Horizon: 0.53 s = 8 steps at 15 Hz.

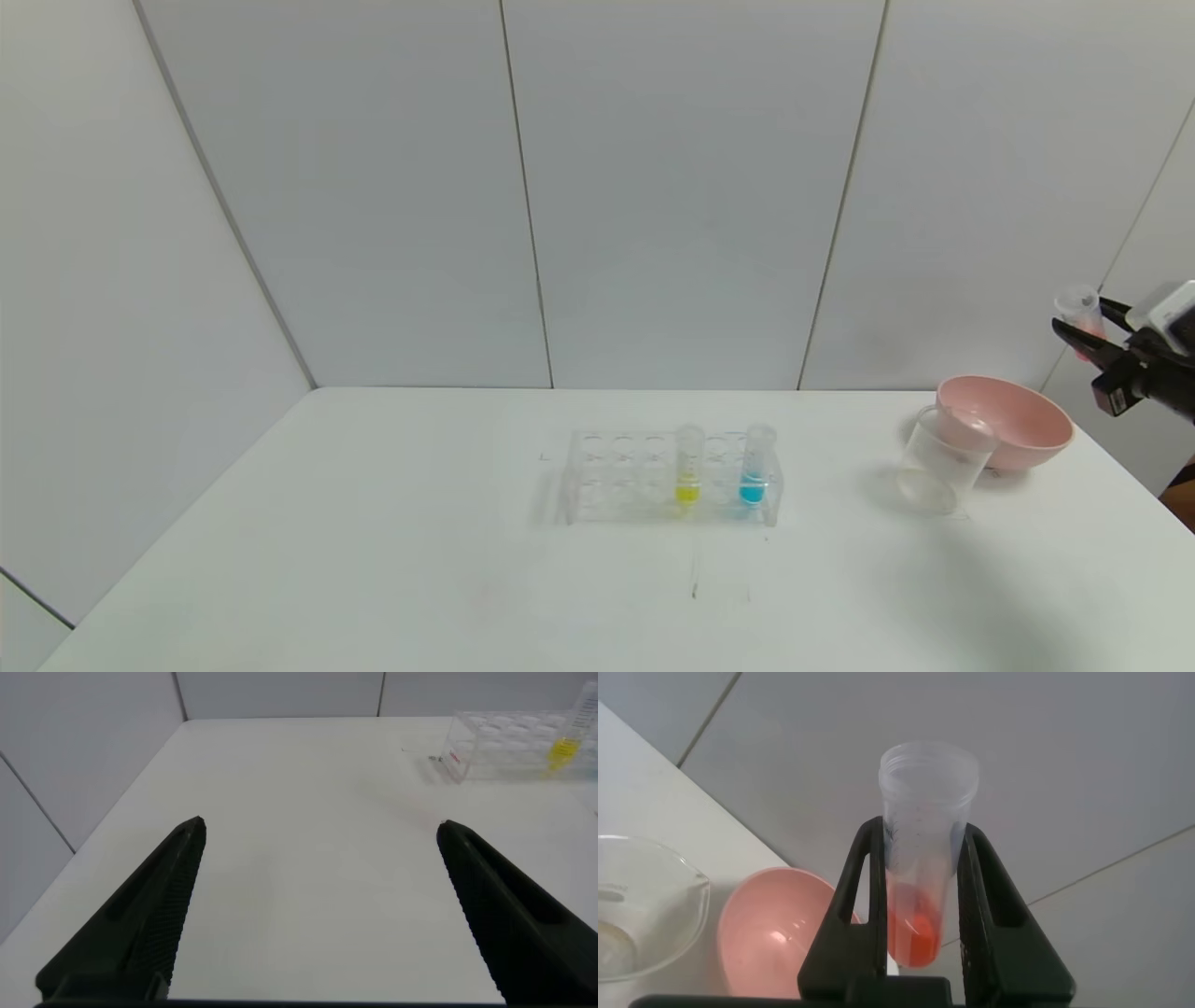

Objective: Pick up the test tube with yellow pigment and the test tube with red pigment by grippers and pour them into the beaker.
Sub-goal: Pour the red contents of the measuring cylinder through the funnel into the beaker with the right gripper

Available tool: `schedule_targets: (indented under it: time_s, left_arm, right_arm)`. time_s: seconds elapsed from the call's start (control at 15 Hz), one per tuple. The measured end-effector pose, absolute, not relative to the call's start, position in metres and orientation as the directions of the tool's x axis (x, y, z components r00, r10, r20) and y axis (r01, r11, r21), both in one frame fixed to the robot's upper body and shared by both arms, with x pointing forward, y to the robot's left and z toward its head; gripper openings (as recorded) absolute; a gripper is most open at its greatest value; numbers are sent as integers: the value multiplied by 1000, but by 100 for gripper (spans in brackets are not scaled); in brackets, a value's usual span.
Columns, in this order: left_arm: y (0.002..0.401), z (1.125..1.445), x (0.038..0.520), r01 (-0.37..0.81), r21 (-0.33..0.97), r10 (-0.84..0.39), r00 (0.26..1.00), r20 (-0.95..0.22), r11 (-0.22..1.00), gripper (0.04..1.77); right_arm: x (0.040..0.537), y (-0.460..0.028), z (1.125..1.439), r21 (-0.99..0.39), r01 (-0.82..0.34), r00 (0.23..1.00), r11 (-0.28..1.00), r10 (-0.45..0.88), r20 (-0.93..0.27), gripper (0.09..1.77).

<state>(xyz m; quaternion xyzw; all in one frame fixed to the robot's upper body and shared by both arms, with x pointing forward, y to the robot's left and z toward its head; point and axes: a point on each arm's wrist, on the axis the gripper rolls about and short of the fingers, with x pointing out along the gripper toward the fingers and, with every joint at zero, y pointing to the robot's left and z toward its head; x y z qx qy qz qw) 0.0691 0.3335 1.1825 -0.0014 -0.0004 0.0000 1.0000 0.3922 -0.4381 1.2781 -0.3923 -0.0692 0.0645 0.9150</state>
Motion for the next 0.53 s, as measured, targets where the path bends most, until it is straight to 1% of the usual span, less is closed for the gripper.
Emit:
schedule_targets:
  time_s: [0.13, 0.53]
  left_arm:
    - [334, 1182, 69, 0, -2, 0, 1000, 1, 1000, 176]
    - [334, 1182, 69, 0, -3, 0, 1000, 1, 1000, 176]
  right_arm:
    - [394, -440, 1272, -786, -66, 982, 615, 181, 59, 50]
    - [395, -440, 1253, -876, -96, 980, 472, 200, 0, 50]
